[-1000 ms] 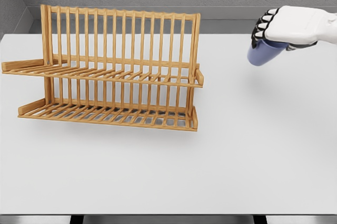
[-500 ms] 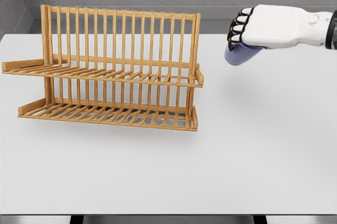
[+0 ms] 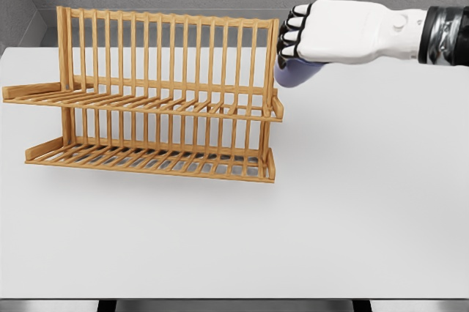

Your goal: Right arm put cup on second shelf

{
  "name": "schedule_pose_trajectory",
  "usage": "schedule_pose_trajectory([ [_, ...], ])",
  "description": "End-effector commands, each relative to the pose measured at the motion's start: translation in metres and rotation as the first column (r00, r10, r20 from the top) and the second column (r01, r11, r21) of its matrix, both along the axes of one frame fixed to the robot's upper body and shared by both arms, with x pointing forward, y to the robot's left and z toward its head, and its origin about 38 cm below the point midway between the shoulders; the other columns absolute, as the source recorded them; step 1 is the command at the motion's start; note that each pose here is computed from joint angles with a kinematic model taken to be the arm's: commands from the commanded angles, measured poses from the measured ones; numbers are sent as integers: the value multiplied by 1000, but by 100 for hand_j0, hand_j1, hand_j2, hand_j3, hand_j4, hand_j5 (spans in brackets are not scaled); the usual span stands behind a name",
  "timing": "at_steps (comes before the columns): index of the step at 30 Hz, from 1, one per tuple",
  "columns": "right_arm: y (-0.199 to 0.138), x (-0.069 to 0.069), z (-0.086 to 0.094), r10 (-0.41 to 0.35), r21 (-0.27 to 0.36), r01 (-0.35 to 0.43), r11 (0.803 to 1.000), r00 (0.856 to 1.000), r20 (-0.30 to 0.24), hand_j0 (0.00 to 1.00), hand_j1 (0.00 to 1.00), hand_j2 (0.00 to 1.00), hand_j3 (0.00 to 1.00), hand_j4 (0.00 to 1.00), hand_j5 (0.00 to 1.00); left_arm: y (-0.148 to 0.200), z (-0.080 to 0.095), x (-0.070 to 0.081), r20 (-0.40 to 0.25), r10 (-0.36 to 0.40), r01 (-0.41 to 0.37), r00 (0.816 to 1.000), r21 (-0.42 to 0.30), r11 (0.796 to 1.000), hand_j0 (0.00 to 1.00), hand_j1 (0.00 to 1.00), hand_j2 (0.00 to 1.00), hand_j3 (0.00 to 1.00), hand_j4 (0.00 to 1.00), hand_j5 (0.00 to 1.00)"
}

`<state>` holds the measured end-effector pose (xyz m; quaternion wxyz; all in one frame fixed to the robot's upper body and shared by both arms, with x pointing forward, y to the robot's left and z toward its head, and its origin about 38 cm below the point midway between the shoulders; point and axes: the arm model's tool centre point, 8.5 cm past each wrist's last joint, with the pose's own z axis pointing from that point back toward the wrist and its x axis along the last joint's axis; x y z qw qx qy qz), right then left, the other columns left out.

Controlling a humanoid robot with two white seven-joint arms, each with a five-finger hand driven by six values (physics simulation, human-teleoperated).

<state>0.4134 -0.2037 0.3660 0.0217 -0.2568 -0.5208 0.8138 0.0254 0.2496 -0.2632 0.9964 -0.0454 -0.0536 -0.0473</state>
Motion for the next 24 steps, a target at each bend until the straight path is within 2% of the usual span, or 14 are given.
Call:
schedule_pose_trajectory([
  [1, 10, -1, -6, 24, 4, -24, 1000, 1000, -19, 61, 61, 61, 61, 61, 61, 0, 0, 0, 0, 0, 0, 1000, 0, 1000, 100, 100, 100, 100, 100, 100],
  [13, 39, -4, -14, 95, -14, -96, 995, 995, -38, 61, 61, 61, 61, 61, 61, 0, 0, 0, 0, 0, 0, 1000, 0, 1000, 100, 100, 100, 100, 100, 100],
  [16, 42, -5, -23, 103, -31, -105, 994, 993, -59, 61, 61, 61, 61, 61, 61, 0, 0, 0, 0, 0, 0, 1000, 0, 1000, 100, 100, 100, 100, 100, 100],
  [24, 50, -7, -33, 122, -42, -126, 991, 989, -83, 62, 62, 62, 62, 62, 62, 0, 0, 0, 0, 0, 0, 1000, 0, 1000, 100, 100, 100, 100, 100, 100],
])
